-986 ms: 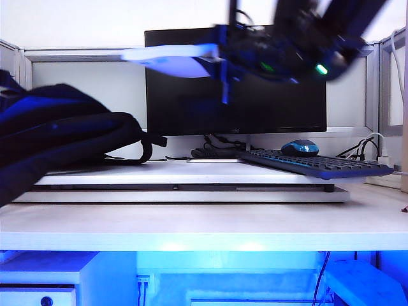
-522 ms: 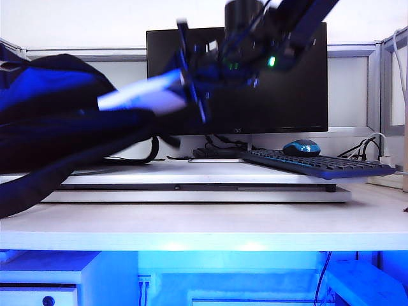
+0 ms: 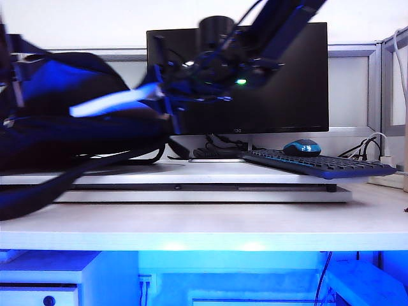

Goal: Pick up the book on the desk and put it into the open backpack.

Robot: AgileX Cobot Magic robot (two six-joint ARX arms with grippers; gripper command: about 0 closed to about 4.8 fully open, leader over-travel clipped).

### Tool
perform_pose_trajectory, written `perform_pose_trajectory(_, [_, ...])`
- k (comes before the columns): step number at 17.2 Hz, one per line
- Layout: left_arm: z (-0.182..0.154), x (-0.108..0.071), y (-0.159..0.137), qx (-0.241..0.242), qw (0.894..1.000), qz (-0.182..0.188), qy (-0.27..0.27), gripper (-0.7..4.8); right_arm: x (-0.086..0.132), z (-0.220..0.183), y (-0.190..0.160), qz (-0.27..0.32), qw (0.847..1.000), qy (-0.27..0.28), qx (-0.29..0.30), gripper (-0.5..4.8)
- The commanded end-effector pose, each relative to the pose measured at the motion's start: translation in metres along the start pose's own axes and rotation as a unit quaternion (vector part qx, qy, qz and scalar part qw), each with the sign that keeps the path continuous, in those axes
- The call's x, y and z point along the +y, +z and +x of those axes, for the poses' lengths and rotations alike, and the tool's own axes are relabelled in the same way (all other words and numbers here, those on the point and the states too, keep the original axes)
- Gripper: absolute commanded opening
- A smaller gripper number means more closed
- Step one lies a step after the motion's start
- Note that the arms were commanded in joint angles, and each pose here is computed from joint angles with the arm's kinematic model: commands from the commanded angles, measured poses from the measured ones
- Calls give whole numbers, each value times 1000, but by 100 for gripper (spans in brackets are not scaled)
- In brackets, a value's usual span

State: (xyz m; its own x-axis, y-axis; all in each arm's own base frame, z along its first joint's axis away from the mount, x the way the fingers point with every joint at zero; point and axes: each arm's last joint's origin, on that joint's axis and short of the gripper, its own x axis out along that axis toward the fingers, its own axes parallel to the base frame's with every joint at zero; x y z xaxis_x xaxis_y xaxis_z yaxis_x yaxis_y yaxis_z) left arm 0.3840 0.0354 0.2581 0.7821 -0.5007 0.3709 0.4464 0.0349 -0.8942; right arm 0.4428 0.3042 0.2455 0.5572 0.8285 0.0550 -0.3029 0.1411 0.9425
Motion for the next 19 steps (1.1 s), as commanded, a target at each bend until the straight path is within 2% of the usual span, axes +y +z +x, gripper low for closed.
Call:
perform_pose_trajectory(1, [28,-32,-29,80,992,40,-92,-6,30,20,-1,-18,999,49,7,-6])
perform_pose_trajectory(4, [46,-39,-51,115,987,24,-109,-6,22,26,-4,-8,999,42,32,-6])
perform_pose_trajectory(5, [48,-37,-54,119,988,14,-99,-6,19,27,-5,13,999,33,38,-6])
perform_pose_trajectory(7, [50,-29,-57,146,987,-10,-61,-5,16,25,-3,19,998,29,53,-4])
perform_pose_trajectory(8, [50,-27,-56,150,987,-15,-52,32,17,25,-3,20,997,33,66,141])
perform_pose_trajectory(9, [50,-28,-56,149,987,-8,-56,83,15,24,-3,24,996,28,77,263])
perform_pose_trajectory(10, [49,-29,-53,146,988,-4,-59,164,14,24,-2,27,995,26,89,321])
perform_pose_trajectory(11, [47,-29,-47,137,989,-2,-56,377,13,22,-1,28,993,29,109,394])
perform_pose_trajectory(12, [45,-28,-43,136,989,-1,-51,453,12,22,0,31,992,28,117,477])
perform_pose_trajectory(13, [43,-25,-39,130,991,-3,-38,479,12,21,1,31,991,32,128,479])
perform_pose_trajectory(16, [28,-11,-12,94,995,26,23,479,15,13,10,28,979,54,192,479])
perform_pose_trajectory(17, [22,-6,-3,82,995,35,47,479,22,9,15,22,979,60,196,479])
perform_pose_trajectory(19, [11,-2,12,69,994,45,67,479,35,-4,36,3,986,53,161,479])
